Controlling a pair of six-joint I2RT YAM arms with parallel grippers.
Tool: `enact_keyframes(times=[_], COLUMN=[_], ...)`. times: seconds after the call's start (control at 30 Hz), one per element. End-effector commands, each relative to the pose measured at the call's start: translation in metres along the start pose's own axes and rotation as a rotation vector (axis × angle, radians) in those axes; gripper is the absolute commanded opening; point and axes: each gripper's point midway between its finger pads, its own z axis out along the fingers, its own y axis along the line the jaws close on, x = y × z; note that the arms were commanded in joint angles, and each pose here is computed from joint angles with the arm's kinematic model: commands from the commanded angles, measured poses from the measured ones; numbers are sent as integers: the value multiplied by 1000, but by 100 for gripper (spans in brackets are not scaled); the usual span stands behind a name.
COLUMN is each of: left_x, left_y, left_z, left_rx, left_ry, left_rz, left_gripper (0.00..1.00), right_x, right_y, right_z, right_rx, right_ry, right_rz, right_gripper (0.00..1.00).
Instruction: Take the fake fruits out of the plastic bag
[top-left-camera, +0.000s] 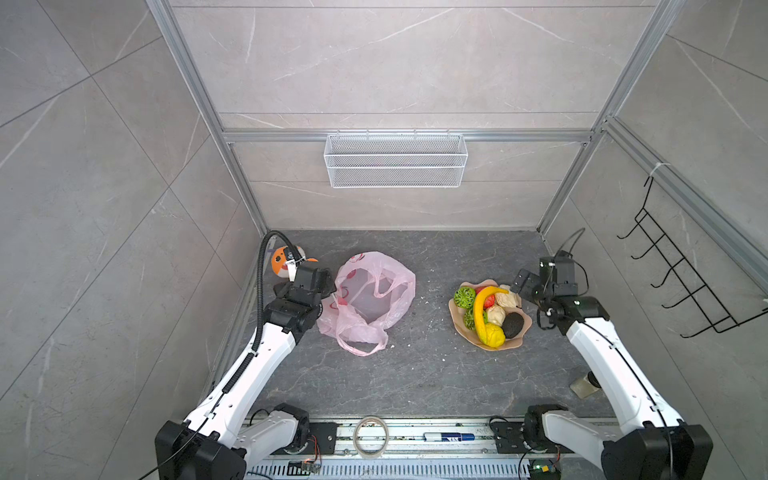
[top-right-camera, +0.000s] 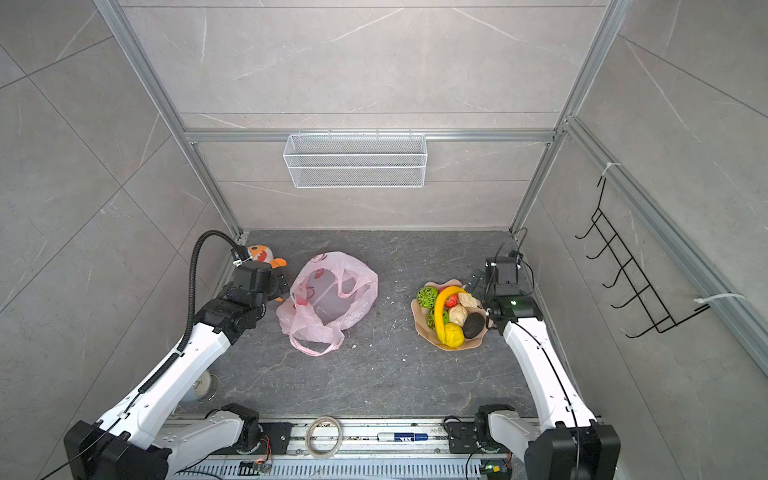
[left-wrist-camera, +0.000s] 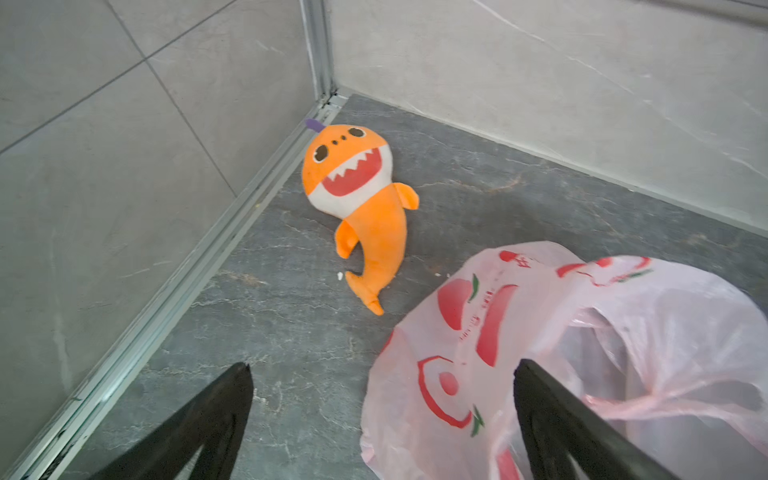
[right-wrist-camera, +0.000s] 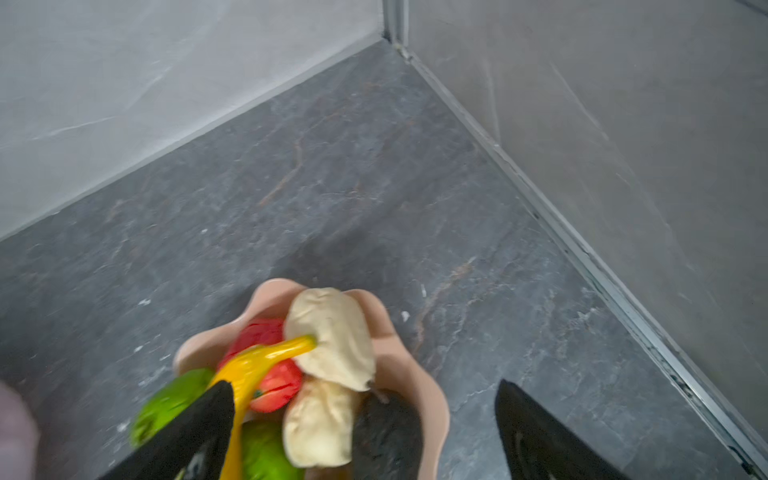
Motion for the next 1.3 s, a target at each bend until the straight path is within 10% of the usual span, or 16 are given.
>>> enact_keyframes(times=[0.0,0.37,1.27], left_x=[-4,40,82], left_y=[26,88,65], left_z=[11,80,119], left_rx=[-102,-185,-31], left_ry=[-49,-165,-226], left_rz=[33,4,50], left_gripper=[99,100,100], right_x=[-31,-4,45], right_y=[3,-10,43], right_z=[0,41,37], right_rx=[-85,-8,-247], right_ry=[-312,-327,-380], right_rz=[-23,-147,-353], right_gripper=[99,99,99])
